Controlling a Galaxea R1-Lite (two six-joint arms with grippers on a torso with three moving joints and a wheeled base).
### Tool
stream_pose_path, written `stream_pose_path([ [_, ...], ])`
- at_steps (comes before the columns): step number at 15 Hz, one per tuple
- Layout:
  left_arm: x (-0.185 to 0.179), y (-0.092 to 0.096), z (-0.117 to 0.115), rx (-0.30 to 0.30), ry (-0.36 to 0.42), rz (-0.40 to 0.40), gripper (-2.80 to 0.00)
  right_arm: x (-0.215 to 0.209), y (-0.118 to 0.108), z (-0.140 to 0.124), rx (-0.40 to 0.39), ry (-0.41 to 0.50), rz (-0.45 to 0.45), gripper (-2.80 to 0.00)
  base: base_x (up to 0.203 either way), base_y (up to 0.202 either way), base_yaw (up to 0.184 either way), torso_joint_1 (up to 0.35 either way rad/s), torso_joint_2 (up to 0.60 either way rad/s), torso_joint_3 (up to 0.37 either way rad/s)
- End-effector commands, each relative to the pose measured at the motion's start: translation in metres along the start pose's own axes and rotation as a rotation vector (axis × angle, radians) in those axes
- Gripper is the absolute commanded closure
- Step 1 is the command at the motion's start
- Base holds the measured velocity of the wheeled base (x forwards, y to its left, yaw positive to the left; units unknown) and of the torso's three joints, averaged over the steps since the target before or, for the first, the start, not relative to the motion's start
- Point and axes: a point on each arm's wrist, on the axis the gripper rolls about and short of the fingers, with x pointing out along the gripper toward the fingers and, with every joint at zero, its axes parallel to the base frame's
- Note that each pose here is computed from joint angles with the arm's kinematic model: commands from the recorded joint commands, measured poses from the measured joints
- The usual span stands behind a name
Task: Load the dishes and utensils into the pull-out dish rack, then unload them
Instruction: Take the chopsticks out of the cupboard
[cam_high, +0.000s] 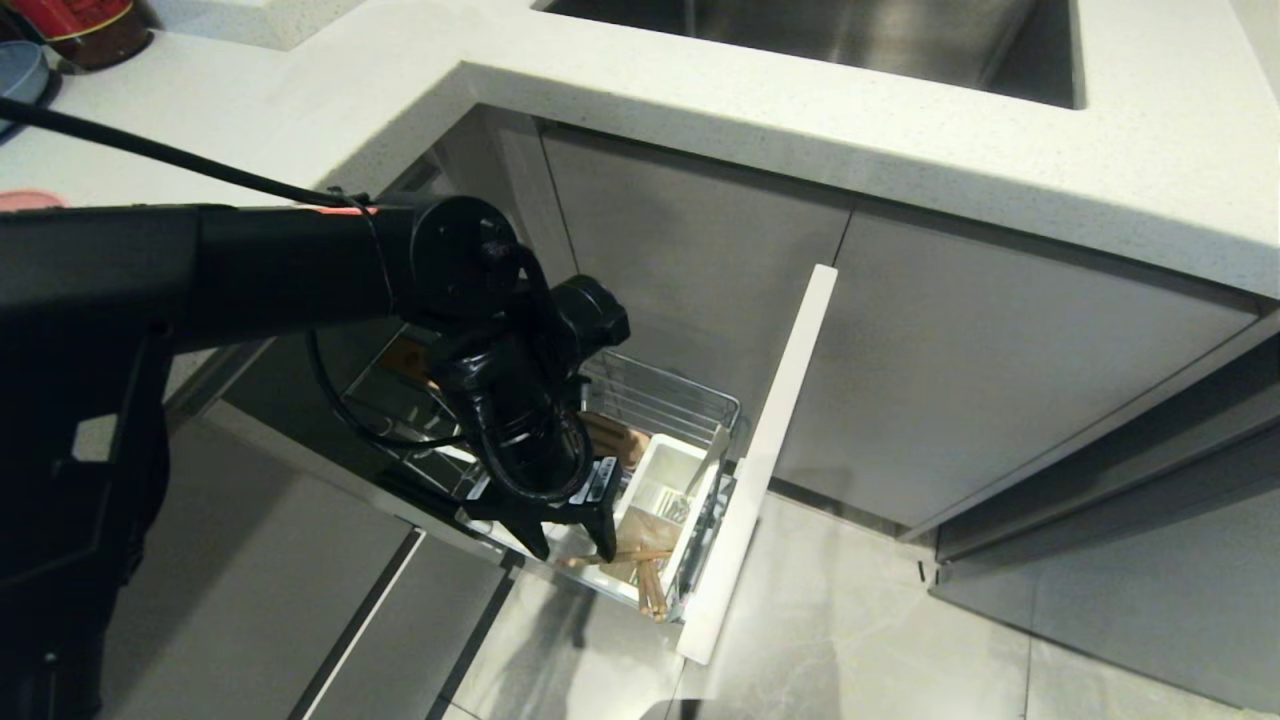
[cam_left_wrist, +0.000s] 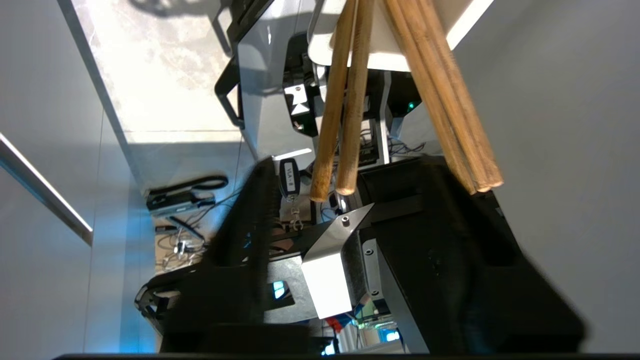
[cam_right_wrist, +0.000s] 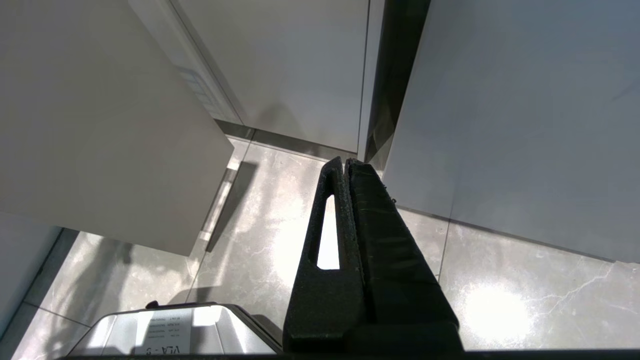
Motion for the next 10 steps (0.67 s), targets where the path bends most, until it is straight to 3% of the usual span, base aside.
stream_pose_path([
  [1,0.009,0.000,0.003,-0.003,0.033,0.012,-2.80,0.000,0.000,0.000,0.001,-0.004,0.000,0.00,0.000,0.000,0.000,0.000,0.00,0.000],
  [5,0.031,0.001,0.007,0.028,0.124,0.045,-2.80,0.000,0.000,0.000,0.001,-0.005,0.000,0.00,0.000,0.000,0.000,0.000,0.00,0.000],
  [10,0.050,0.003,0.013,0.044,0.181,0.063,-2.80,0.000,0.000,0.000,0.001,-0.004,0.000,0.00,0.000,0.000,0.000,0.000,0.00,0.000],
])
